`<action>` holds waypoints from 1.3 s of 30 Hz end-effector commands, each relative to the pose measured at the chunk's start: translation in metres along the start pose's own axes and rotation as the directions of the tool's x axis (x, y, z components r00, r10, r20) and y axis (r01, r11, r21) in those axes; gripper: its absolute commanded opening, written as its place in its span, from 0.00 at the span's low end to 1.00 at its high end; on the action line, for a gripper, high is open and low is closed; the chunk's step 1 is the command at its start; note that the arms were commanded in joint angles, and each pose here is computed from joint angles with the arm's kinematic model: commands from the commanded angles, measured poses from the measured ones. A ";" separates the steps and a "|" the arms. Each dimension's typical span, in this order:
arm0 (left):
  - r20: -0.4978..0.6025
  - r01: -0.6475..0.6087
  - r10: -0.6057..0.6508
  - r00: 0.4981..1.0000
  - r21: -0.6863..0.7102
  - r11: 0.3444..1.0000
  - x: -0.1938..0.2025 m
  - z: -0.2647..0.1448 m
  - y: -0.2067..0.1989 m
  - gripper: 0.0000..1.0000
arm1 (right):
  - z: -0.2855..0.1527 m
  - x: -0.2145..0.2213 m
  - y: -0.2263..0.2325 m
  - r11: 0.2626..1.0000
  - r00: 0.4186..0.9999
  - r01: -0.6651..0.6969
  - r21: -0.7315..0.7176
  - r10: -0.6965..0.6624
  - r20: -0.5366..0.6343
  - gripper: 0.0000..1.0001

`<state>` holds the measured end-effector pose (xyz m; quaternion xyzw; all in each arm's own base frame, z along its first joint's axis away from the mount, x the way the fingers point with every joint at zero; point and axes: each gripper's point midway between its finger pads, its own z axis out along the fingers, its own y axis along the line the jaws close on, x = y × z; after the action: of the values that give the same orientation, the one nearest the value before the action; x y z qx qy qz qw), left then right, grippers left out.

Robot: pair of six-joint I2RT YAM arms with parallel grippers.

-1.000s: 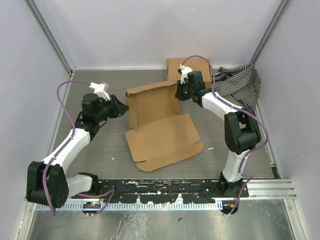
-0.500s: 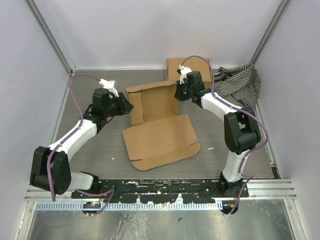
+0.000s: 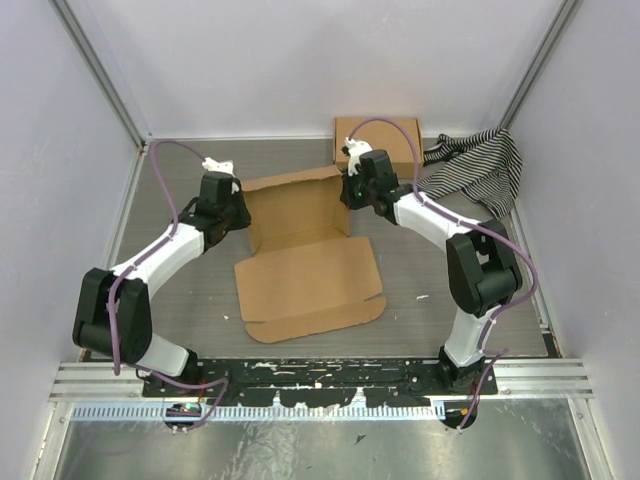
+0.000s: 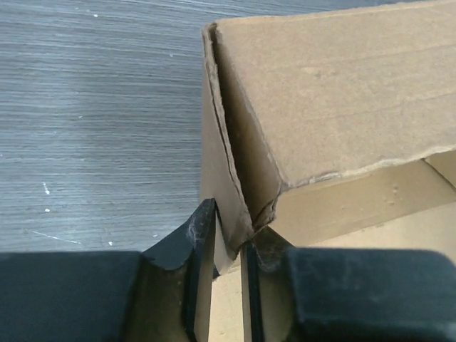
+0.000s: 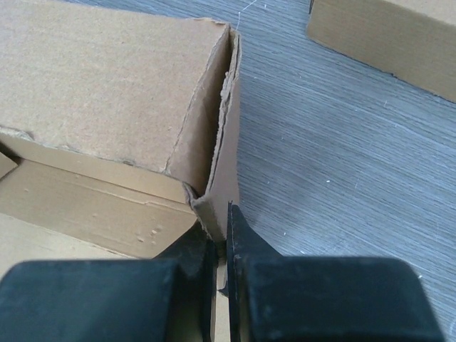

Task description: Fold the paper box

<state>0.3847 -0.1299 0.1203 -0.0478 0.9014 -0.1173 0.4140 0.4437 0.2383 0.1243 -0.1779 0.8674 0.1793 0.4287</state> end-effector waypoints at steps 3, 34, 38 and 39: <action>-0.065 -0.036 0.022 0.998 -0.220 0.975 0.009 0.006 0.034 0.07 | -0.016 -0.007 0.025 1.000 1.000 -0.020 -0.022 0.020 -0.001 0.04; -0.161 -0.180 0.120 0.980 -0.439 0.880 -0.012 -0.062 0.030 0.64 | -0.015 -0.005 0.007 0.941 0.965 -0.180 0.287 0.225 -0.133 0.02; -0.122 -0.152 0.110 0.986 -0.426 0.892 -0.029 -0.085 0.027 0.68 | -0.015 -0.003 0.007 0.932 0.950 -0.187 0.311 0.252 -0.184 0.02; -0.110 -0.143 0.107 0.988 -0.419 0.897 -0.033 -0.089 0.025 0.69 | -0.014 0.000 0.008 0.930 0.942 -0.194 0.312 0.266 -0.205 0.02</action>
<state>0.3445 -0.0901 0.1482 -0.0588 0.9337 0.1259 0.3300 0.4204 0.2446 0.1174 -0.0623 0.9424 0.0883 0.3166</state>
